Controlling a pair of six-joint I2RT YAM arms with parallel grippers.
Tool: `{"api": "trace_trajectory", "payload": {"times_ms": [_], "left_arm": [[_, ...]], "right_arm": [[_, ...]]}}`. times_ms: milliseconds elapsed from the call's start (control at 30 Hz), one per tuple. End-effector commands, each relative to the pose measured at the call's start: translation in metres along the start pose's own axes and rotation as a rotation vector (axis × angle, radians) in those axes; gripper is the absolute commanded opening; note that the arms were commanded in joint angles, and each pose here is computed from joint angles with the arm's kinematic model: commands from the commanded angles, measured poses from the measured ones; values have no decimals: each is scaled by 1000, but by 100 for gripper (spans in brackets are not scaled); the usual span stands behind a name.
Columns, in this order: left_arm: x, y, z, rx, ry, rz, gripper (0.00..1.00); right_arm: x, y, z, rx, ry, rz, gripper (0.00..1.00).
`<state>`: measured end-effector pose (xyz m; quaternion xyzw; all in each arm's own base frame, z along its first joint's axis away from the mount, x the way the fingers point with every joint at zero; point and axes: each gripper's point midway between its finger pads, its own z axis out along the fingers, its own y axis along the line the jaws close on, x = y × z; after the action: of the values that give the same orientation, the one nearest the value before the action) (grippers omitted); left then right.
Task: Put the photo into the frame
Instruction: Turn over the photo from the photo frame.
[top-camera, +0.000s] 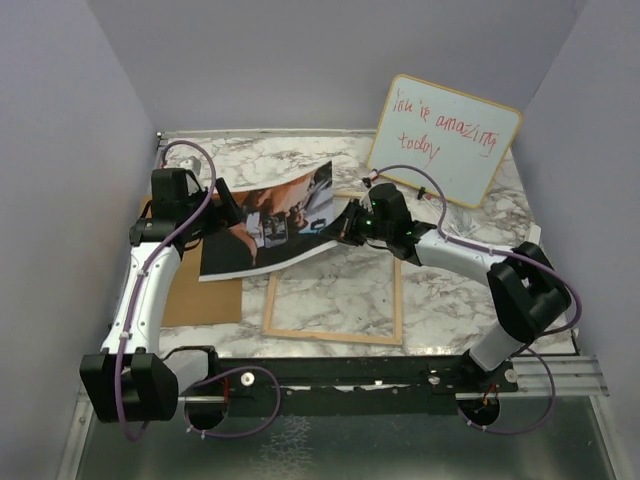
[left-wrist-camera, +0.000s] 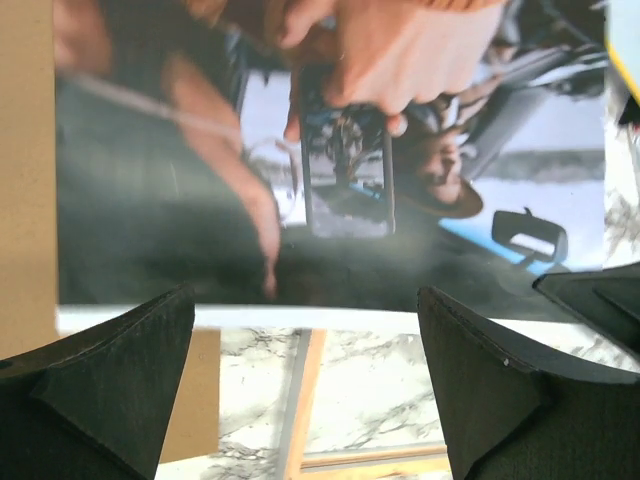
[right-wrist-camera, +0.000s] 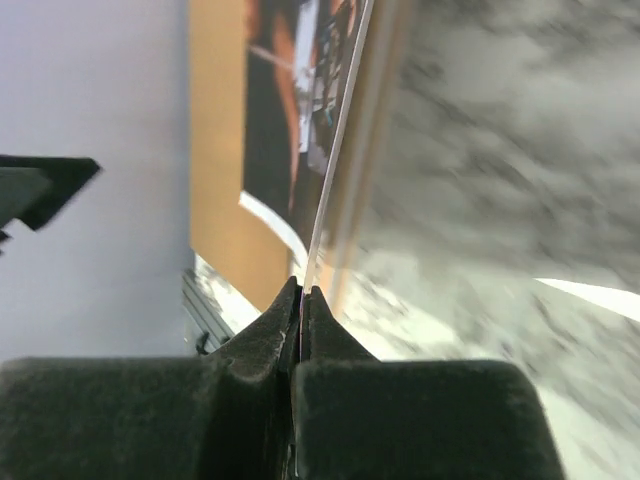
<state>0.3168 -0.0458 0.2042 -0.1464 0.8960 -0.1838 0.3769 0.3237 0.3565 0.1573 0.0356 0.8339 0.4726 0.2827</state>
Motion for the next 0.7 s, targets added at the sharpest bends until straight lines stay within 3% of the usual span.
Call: {"api": "trace_trajectory", "payload": {"times_ms": [0, 400, 667], "left_arm": [[11, -30, 2, 118, -10, 197, 92], [42, -109, 11, 380, -49, 524, 86], [86, -150, 22, 486, -42, 765, 87]], "right_arm": [[14, -29, -42, 74, 80, 48, 1], [36, -98, -84, 245, 283, -6, 1], [14, -110, -91, 266, 276, 38, 0]]}}
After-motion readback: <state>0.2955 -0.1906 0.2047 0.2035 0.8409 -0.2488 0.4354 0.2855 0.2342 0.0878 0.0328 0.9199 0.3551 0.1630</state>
